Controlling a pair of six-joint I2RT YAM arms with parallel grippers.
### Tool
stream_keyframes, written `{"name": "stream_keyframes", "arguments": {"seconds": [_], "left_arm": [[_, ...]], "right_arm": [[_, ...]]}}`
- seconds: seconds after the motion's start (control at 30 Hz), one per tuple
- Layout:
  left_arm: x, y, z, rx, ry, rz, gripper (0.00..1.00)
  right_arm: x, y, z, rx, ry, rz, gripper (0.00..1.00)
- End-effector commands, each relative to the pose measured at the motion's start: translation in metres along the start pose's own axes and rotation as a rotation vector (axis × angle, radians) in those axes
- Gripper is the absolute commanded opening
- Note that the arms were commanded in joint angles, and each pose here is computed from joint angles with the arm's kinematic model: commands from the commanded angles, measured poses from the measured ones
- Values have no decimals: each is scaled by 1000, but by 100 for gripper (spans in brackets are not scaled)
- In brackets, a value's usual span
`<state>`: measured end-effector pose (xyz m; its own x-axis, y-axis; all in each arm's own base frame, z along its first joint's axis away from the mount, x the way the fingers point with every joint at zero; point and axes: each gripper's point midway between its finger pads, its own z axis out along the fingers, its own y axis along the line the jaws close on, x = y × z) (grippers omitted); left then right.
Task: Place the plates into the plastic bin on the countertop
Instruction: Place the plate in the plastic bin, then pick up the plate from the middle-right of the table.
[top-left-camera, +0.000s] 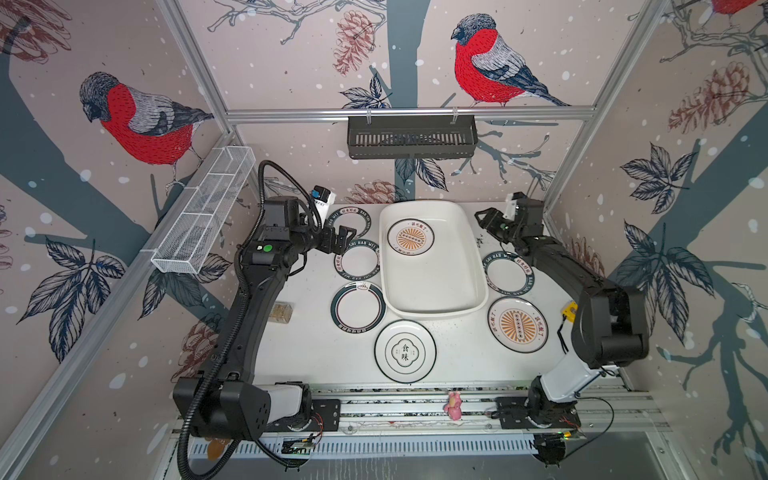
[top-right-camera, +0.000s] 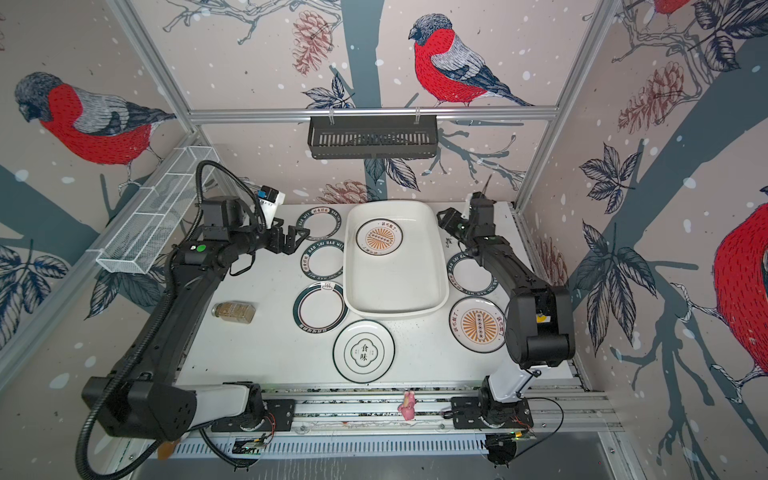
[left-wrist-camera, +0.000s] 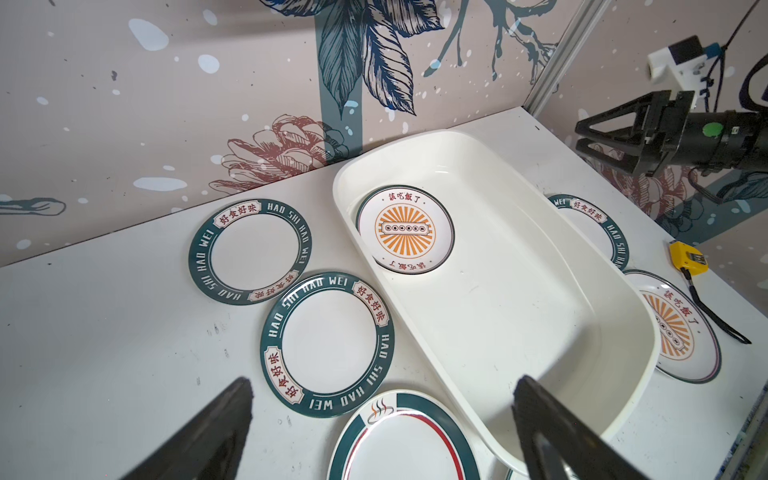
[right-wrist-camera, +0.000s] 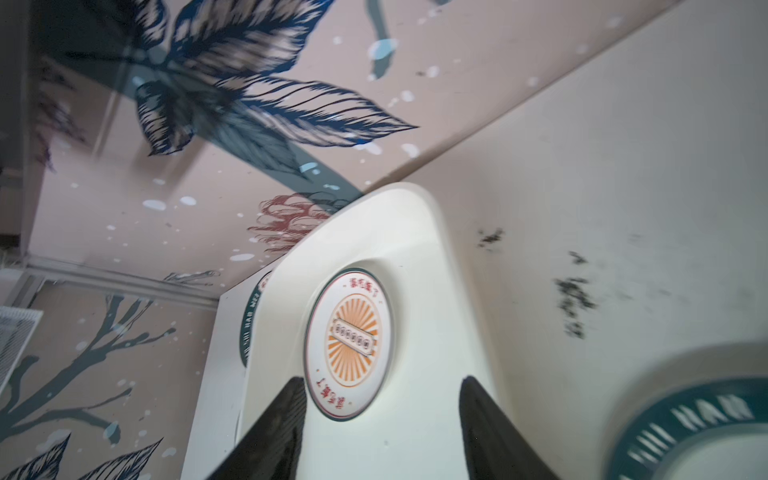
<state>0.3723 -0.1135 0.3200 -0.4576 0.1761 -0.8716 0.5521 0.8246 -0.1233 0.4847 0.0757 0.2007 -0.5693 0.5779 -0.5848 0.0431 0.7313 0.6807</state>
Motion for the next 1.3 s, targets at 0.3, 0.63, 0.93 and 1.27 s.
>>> {"name": "stream_keyframes", "arguments": {"seconds": [0.3,0.63,0.93,1.27], "left_arm": [[27,-43,19,154,106,104,97],[30,-62,23,269,125,77,97],[26,-65,22,283,115,66,97],[23,-65,21,282,100,65,97]], "right_arm": [[6,-153,-78,340,-149,230,65],[37,-217,-92,442,-114,338,65],[52,-229,-87,399,-68,365,61],[63,-232,-81,354,-25,369,53]]}}
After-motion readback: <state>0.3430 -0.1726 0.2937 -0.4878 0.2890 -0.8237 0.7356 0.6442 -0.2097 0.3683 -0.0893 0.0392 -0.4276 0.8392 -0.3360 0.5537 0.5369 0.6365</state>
